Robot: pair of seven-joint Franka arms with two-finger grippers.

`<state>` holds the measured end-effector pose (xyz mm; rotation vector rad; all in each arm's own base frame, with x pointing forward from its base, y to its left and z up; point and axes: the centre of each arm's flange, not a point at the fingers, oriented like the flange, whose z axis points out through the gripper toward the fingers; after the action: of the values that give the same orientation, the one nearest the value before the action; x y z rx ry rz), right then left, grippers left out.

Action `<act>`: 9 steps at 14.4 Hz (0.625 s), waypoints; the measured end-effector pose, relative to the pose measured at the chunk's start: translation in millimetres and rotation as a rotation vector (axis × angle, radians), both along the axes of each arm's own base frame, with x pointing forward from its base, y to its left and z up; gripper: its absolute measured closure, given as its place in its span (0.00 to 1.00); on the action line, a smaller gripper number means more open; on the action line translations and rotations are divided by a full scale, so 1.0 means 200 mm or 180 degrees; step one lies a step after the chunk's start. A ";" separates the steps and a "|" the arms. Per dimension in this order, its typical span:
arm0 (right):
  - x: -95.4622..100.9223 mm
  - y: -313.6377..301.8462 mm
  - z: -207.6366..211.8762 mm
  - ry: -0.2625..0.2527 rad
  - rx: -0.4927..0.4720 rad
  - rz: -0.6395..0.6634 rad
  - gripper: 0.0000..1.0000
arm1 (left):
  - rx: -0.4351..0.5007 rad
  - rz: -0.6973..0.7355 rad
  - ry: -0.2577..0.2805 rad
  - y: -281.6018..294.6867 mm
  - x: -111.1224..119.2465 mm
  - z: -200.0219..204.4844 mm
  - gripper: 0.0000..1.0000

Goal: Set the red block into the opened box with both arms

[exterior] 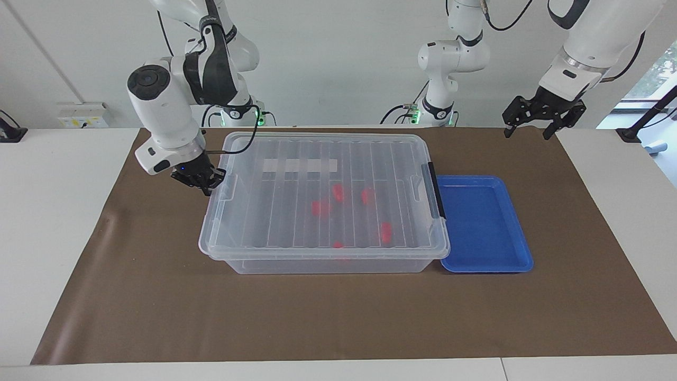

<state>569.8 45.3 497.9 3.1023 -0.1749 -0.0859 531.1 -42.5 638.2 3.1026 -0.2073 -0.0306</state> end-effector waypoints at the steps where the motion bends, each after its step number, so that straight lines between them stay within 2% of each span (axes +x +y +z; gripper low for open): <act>1: -0.01 -0.04 0.11 0.0046 -0.0011 -0.0052 0.99 | -0.0010 0.0000 0.0007 0.00 0.01 -0.01 0.00; 5: -0.06 -0.26 0.51 0.0086 -0.0020 -0.0185 0.99 | -0.0013 0.0000 0.0033 0.00 0.02 -0.03 0.00; 8: -0.11 -0.30 0.65 0.0165 -0.0020 -0.0212 0.99 | -0.0013 0.0000 0.0035 0.00 0.02 -0.03 0.00; 9: -0.11 -0.32 0.65 0.0190 -0.0014 -0.0170 0.94 | -0.0013 0.0003 0.0038 0.00 0.02 -0.03 0.00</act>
<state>547.4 -18.8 627.2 3.0863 -0.2556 -0.1792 535.2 -42.7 632.4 3.0977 -0.2055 -0.0486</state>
